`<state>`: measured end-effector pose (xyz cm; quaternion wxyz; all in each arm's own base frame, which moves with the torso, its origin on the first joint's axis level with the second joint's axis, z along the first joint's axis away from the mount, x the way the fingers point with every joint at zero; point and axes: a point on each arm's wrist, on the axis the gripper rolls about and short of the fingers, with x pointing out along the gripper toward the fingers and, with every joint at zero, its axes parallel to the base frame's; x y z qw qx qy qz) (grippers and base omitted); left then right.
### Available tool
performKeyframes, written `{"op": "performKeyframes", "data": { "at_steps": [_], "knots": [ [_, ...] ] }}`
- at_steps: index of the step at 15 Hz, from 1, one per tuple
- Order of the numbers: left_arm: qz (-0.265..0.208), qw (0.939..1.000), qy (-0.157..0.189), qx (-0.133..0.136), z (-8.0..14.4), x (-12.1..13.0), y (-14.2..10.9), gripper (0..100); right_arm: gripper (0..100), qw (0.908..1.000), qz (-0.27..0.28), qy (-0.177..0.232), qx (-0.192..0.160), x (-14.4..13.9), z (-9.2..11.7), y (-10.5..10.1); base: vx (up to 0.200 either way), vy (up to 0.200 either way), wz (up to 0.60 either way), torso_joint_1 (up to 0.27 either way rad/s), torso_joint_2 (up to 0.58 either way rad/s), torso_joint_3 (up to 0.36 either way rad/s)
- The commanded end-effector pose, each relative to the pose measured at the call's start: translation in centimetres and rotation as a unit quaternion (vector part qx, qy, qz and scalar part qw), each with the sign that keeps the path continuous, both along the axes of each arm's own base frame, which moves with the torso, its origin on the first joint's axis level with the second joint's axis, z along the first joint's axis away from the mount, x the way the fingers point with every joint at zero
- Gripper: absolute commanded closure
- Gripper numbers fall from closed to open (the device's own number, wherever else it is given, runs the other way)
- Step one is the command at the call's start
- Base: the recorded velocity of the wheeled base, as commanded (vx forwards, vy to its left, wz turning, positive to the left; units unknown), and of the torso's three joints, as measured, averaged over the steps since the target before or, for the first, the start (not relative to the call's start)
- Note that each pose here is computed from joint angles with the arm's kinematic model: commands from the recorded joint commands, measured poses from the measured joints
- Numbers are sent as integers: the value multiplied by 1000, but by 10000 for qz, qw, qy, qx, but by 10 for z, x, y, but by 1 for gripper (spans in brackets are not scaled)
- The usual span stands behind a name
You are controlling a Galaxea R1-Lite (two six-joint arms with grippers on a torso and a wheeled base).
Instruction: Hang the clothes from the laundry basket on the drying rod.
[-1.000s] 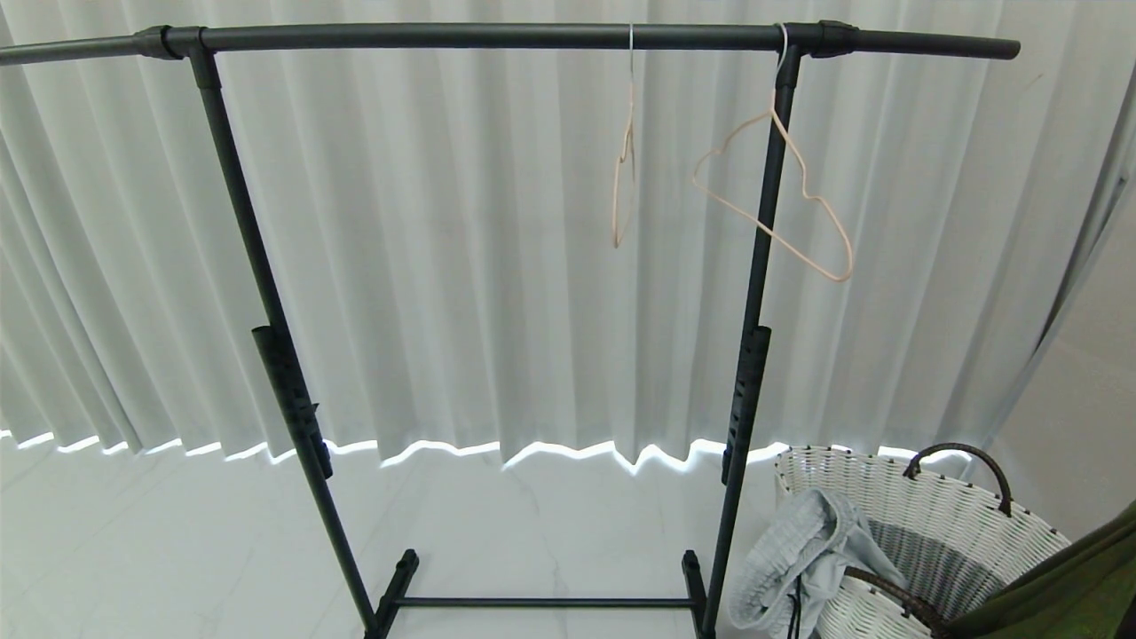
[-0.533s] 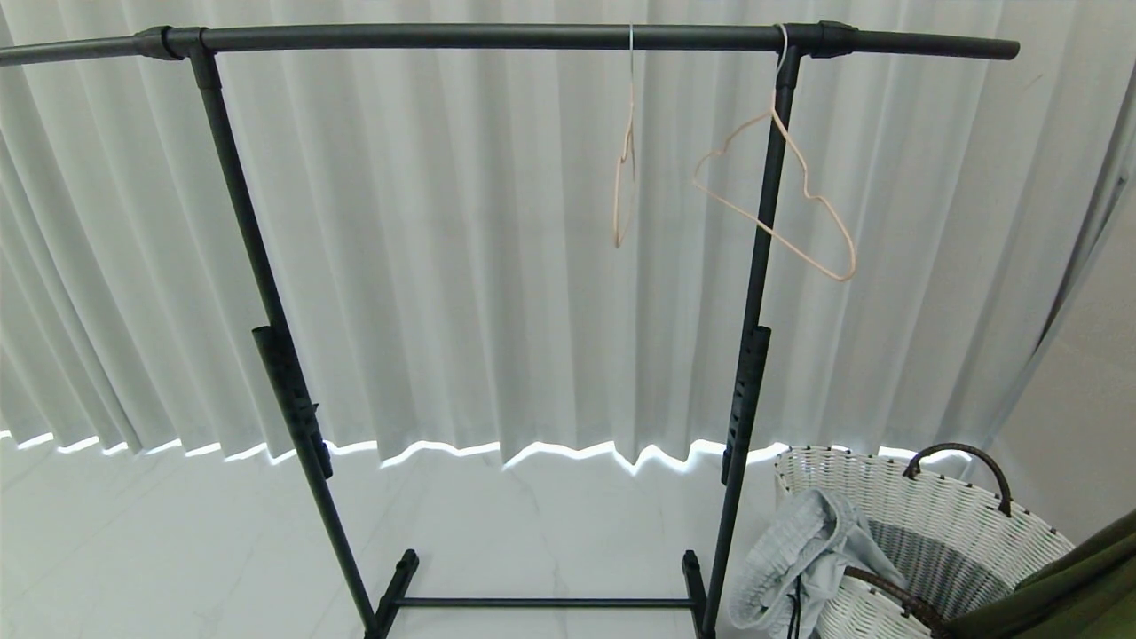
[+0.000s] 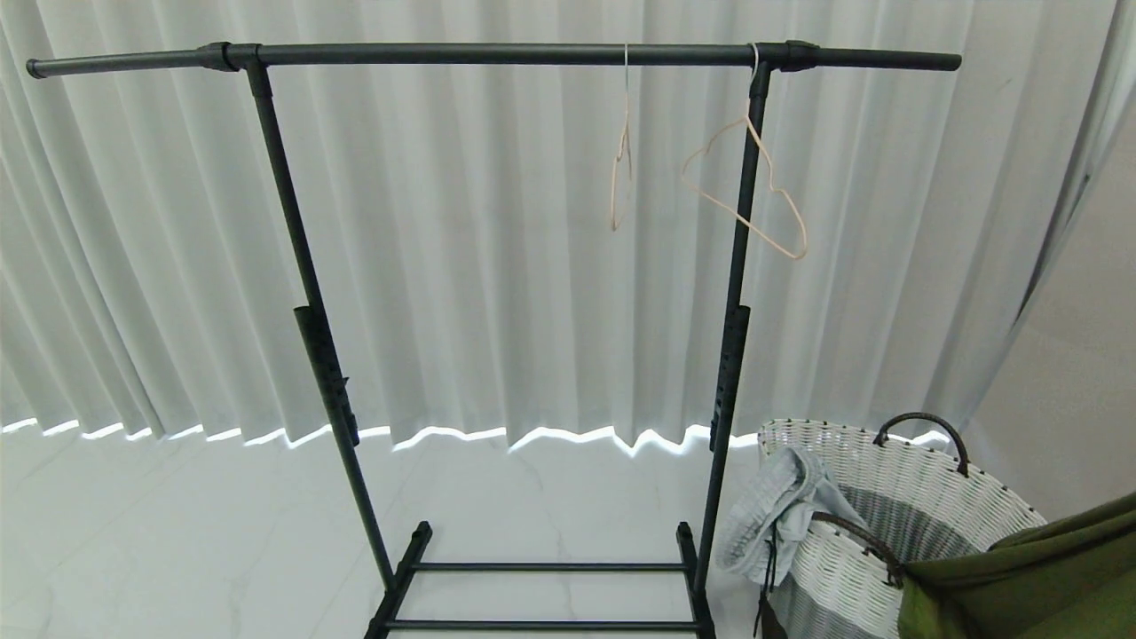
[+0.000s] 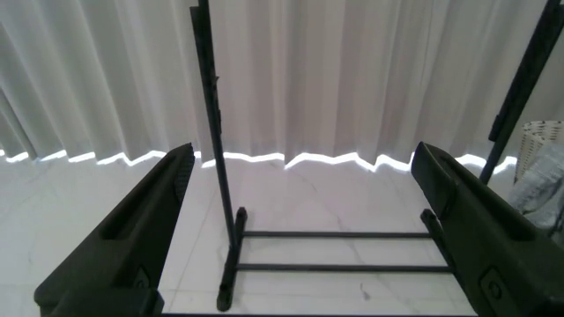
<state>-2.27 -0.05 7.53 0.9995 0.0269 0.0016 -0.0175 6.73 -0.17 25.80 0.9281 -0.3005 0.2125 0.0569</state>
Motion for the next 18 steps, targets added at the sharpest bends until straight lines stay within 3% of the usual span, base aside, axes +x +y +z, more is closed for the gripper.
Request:
{"op": "performKeyframes", "data": {
  "at_steps": [1, 4, 13, 15, 17, 18],
  "knots": [
    [-2, 10000, 3, -1, 0, 0, 0, 0, 100, 9999, 11, 101, -2, 5, -2, 0, 0, 0, 0, 0, 0, 0],
    [-2, 10000, 3, -8, 0, 0, 0, 0, 100, 9997, 146, 164, -105, 8, -3, 1, 0, 0, 0, 0, 0, 0],
    [-10, 10000, -5, -1, 0, 0, 0, 0, 100, 9976, 543, 413, -123, 25, -9, 8, 0, 200, 0, 4, 0, 4],
    [-2, 10000, 0, 68, 0, 0, 0, 0, 100, 9969, 616, 473, -120, 28, -10, 10, 0, 0, 0, 0, 0, 0],
    [-3, 9995, -8, 313, 0, 0, 0, 0, 100, 9962, 662, 550, -121, 30, -12, 11, 0, 0, 0, 0, 0, 0],
    [-18, 9996, -8, 283, 0, 0, 0, 0, 100, 9957, 678, 618, -123, 32, -15, 11, 0, 0, 0, 0, 0, 0]
  ]
}}
